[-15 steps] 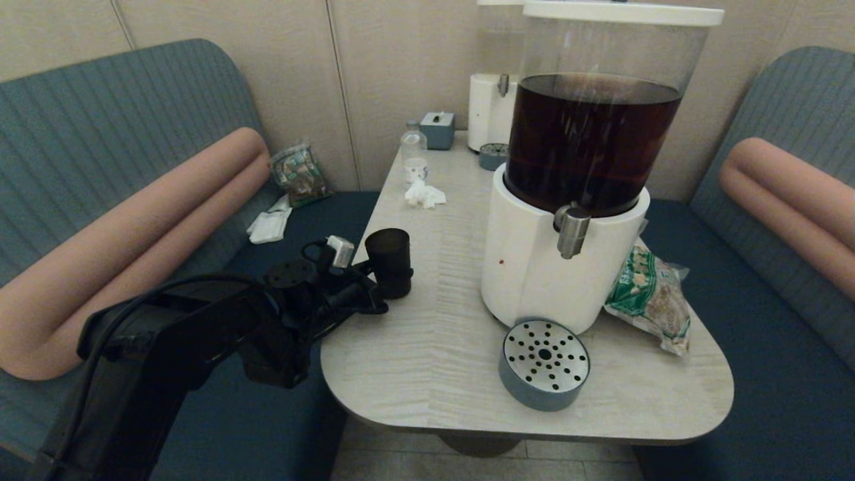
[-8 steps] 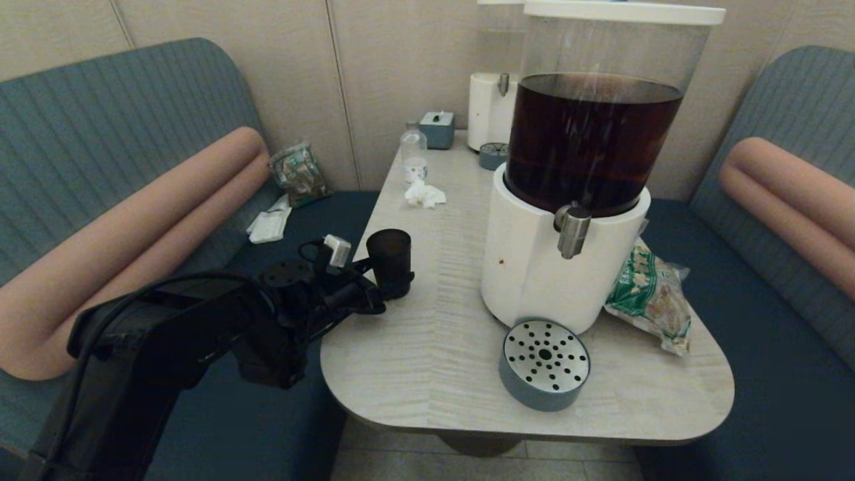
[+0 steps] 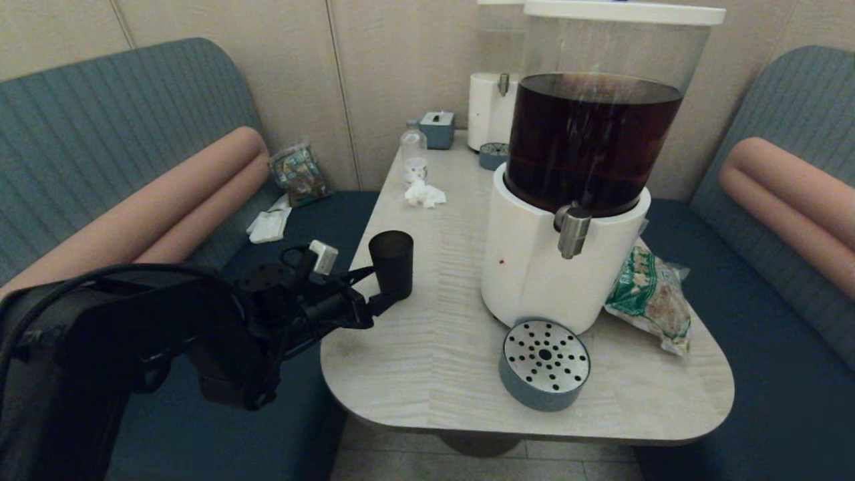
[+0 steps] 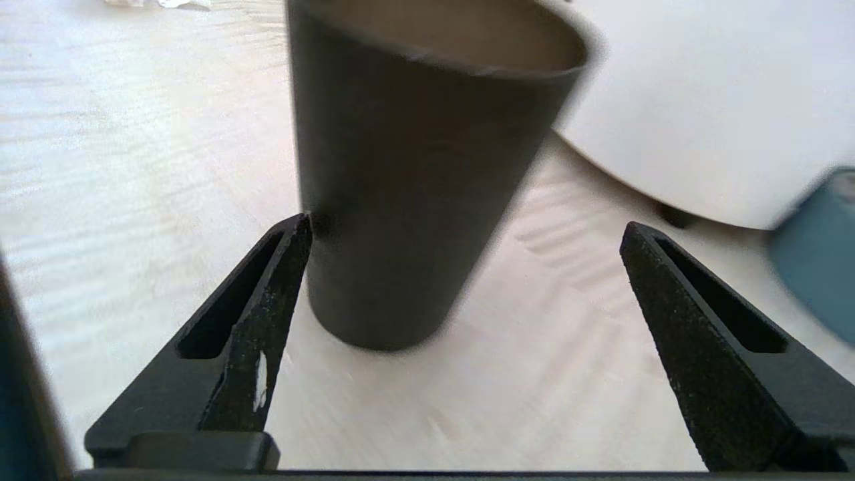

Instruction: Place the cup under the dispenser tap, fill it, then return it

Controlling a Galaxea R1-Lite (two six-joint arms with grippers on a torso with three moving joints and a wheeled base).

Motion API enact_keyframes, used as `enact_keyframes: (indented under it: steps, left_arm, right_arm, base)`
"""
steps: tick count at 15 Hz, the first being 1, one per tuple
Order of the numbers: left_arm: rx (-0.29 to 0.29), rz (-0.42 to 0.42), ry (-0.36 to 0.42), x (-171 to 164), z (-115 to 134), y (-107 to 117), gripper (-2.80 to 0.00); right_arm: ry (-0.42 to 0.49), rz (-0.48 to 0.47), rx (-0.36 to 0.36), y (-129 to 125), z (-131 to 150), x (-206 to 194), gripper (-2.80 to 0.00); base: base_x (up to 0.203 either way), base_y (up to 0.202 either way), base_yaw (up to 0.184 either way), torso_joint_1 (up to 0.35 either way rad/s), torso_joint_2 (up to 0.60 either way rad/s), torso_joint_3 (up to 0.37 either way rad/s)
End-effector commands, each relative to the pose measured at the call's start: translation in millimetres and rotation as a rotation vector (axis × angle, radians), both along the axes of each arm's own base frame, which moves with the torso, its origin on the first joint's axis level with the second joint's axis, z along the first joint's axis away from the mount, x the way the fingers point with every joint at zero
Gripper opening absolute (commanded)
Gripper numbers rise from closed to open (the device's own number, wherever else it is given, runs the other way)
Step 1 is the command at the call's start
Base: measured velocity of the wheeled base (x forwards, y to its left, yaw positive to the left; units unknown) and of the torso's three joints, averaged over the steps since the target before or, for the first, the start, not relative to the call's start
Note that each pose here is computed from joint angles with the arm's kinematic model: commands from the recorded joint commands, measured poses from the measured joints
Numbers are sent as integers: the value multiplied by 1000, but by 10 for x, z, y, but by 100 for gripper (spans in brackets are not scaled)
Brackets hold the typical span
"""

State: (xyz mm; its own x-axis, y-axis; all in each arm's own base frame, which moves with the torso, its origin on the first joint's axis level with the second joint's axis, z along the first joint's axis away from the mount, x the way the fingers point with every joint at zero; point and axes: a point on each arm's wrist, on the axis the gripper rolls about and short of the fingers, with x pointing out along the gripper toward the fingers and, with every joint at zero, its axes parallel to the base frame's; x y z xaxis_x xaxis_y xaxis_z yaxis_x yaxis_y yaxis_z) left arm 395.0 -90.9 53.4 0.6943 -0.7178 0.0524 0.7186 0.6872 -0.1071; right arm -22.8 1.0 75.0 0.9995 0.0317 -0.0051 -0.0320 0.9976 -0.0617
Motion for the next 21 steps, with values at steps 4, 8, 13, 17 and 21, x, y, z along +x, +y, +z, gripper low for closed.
enact_keyframes:
  steps: [4,8,13,17,21]
  left_arm:
    - [0,0,-13,-312,292,62,0]
    - [3,14,4,-666,482,179,0]
    - [-31,28,-159,-1503,1179,340,-280]
    - [-104,140,-312,-2309,1534,530,-280]
    - [-193,252,-392,-2914,1574,721,-280]
  right_arm:
    - [1,1,0,0,0,1,-280]
    - [1,1,1,0,0,1,-280]
    - [1,1,-1,0,0,1,-280]
    - [1,1,-1,0,0,1,-280]
    - [1,0,-1,0,0,1,-280]
  base:
    - [0,0,0,0,0,0]
    - [0,0,0,0,0,0]
    - [0,0,0,0,0,0]
    - [0,0,0,0,0,0]
    - [0,0,0,0,0,0]
